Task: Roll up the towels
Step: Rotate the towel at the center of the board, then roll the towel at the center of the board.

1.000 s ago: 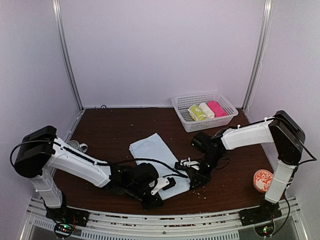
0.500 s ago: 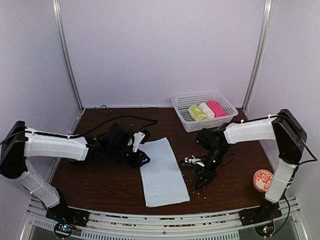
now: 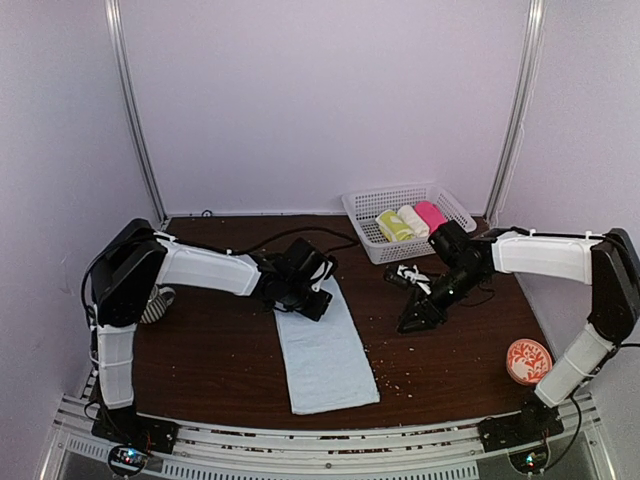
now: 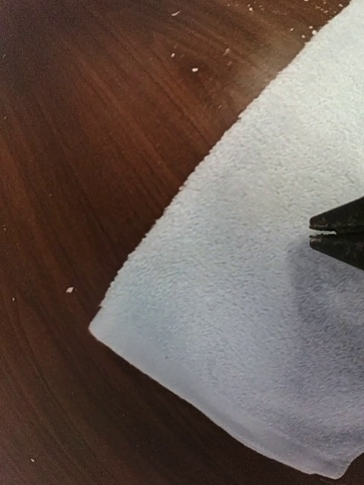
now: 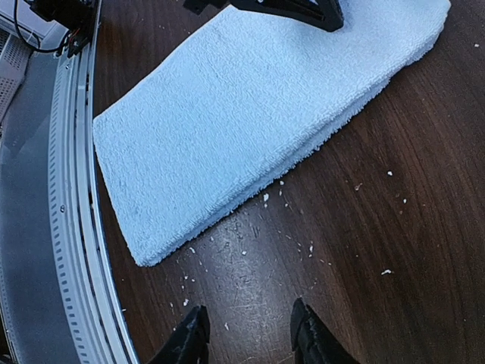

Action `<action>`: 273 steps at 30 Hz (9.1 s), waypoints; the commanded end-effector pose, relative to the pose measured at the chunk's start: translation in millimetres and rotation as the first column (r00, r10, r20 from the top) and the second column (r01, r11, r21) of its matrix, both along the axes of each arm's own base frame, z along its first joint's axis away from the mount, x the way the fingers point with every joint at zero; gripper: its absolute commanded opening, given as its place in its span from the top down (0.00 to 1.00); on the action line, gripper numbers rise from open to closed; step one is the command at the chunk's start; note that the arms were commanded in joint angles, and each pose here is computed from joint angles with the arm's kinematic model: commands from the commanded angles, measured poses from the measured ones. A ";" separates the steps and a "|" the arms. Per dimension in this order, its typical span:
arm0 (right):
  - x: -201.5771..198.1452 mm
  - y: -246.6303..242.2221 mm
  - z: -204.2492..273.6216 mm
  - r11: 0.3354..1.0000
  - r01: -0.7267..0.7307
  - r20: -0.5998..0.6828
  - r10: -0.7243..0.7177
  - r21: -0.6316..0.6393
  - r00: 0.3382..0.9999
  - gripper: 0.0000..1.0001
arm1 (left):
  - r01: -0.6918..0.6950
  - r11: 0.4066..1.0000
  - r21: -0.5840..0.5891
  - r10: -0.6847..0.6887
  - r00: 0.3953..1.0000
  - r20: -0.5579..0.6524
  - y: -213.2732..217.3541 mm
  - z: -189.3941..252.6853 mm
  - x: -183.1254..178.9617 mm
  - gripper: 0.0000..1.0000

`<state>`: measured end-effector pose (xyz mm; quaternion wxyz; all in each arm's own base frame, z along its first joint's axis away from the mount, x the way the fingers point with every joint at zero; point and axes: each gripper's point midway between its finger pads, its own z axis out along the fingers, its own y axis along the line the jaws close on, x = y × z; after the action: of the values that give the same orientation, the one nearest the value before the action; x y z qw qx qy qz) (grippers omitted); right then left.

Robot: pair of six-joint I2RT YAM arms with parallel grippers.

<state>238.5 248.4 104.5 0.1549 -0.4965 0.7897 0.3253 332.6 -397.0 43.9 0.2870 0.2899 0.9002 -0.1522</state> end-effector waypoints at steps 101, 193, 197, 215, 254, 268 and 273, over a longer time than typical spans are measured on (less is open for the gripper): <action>-105.8 71.1 -37.8 0.901 -0.336 0.525 0.433 -0.275 0.733 0.43 | 0.535 0.699 -0.474 -0.711 0.594 -0.377 -29.7 -31.4 -212.2 1.00; -47.2 38.4 -122.1 0.939 -0.165 -0.515 -0.015 -0.301 0.857 0.97 | 0.670 0.552 0.496 -0.806 0.582 0.110 -44.0 -19.5 -189.8 0.70; -47.4 39.5 -118.8 0.942 -0.170 -0.517 -0.005 -0.290 0.856 0.96 | 0.670 0.546 0.503 -0.803 0.590 0.086 -39.7 -26.6 -190.6 0.81; 19.0 28.0 101.6 0.998 -0.034 0.125 0.028 0.047 0.992 0.59 | 0.704 0.660 -0.263 -0.750 0.633 -0.189 -39.0 -14.8 -216.5 0.95; -88.9 78.5 -80.6 0.811 -0.404 0.425 0.571 -0.423 0.703 0.69 | 0.453 0.741 -0.496 -0.665 0.594 -0.453 -18.4 -59.1 -208.2 0.91; -154.8 62.4 -80.8 0.728 -0.619 -0.088 0.625 -0.295 0.776 0.96 | 0.451 0.851 -0.270 -0.495 0.860 -0.125 14.8 26.8 -149.3 0.58; -148.9 62.1 -86.2 0.777 -0.600 -0.368 0.510 -0.192 0.778 0.96 | 0.372 0.909 -0.189 -0.351 0.926 0.138 42.6 87.7 -126.8 0.56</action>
<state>108.8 336.3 25.3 0.0021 -0.7503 0.6177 0.2354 177.3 -378.4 98.7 0.2103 0.4499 0.7878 -0.3644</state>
